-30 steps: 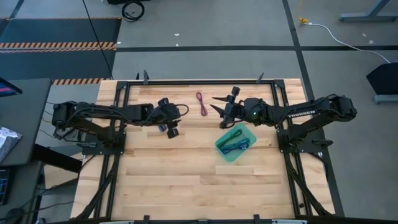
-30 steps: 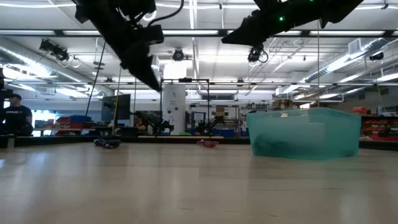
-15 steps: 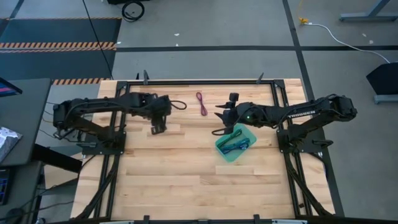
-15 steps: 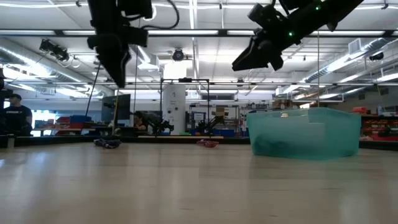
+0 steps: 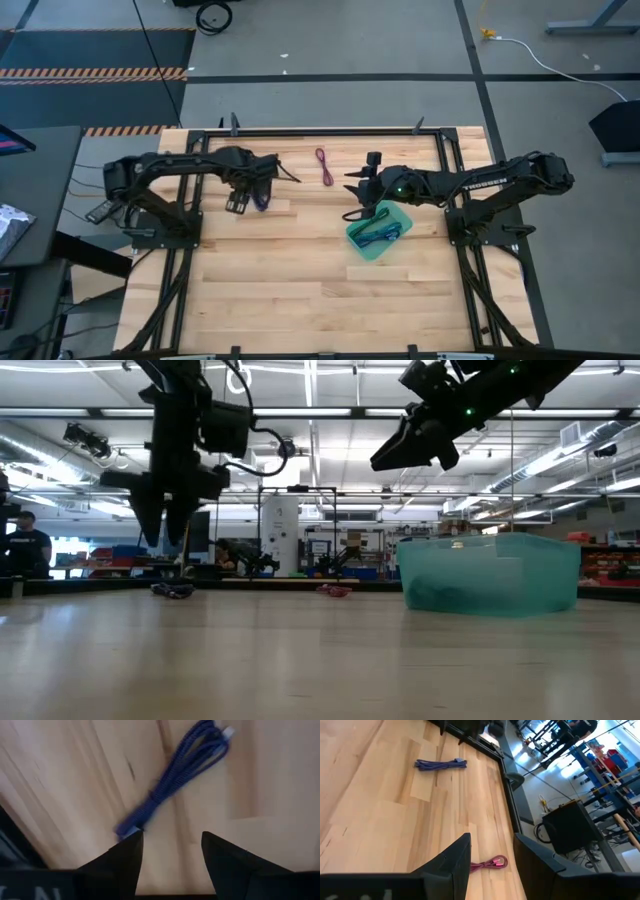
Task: Pick and place USB-C Cables
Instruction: Put the violet charger cable into the green bin
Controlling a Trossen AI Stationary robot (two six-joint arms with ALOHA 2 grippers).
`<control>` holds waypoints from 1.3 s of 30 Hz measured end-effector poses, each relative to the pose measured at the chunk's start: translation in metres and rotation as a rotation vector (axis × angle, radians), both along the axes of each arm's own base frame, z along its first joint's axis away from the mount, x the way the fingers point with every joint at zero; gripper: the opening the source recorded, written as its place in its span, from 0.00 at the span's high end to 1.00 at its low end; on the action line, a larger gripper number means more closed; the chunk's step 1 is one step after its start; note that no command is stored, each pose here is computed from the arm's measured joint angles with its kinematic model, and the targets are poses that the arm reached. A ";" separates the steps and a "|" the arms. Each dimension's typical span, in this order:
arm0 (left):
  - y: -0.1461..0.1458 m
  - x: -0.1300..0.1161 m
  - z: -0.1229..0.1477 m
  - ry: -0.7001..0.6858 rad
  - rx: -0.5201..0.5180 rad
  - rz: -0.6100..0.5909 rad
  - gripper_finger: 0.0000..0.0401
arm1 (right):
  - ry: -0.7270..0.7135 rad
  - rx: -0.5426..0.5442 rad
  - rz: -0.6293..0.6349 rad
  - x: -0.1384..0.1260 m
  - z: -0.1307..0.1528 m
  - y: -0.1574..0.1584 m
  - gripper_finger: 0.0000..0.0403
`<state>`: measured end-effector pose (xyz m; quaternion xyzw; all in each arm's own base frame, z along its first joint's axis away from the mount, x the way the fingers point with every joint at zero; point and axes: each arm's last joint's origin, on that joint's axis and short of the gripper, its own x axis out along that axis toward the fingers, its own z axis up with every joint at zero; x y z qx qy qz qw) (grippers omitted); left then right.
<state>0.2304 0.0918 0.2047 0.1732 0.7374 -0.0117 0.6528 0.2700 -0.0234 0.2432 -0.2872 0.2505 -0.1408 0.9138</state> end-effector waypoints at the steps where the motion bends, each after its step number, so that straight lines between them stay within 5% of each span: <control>1: 0.002 0.003 -0.004 0.013 0.010 -0.044 0.48 | 0.000 0.004 -0.001 0.000 0.000 0.000 0.62; 12: 0.012 0.017 -0.041 0.167 -0.067 -0.246 0.47 | 0.020 0.023 -0.005 -0.001 -0.003 0.000 0.62; 26: 0.030 0.015 -0.082 0.258 -0.089 -0.199 0.56 | 0.017 0.046 -0.015 -0.001 -0.003 0.000 0.62; 30: 0.023 0.015 -0.088 0.286 -0.065 -0.141 0.65 | 0.023 0.046 -0.015 -0.002 -0.004 0.000 0.62; 36: 0.016 0.023 -0.082 0.258 -0.015 -0.050 0.94 | 0.023 0.046 -0.016 -0.002 -0.004 0.000 0.62; 39: 0.015 0.030 -0.079 0.206 0.011 0.023 0.94 | 0.023 0.046 -0.016 -0.002 -0.004 0.000 0.62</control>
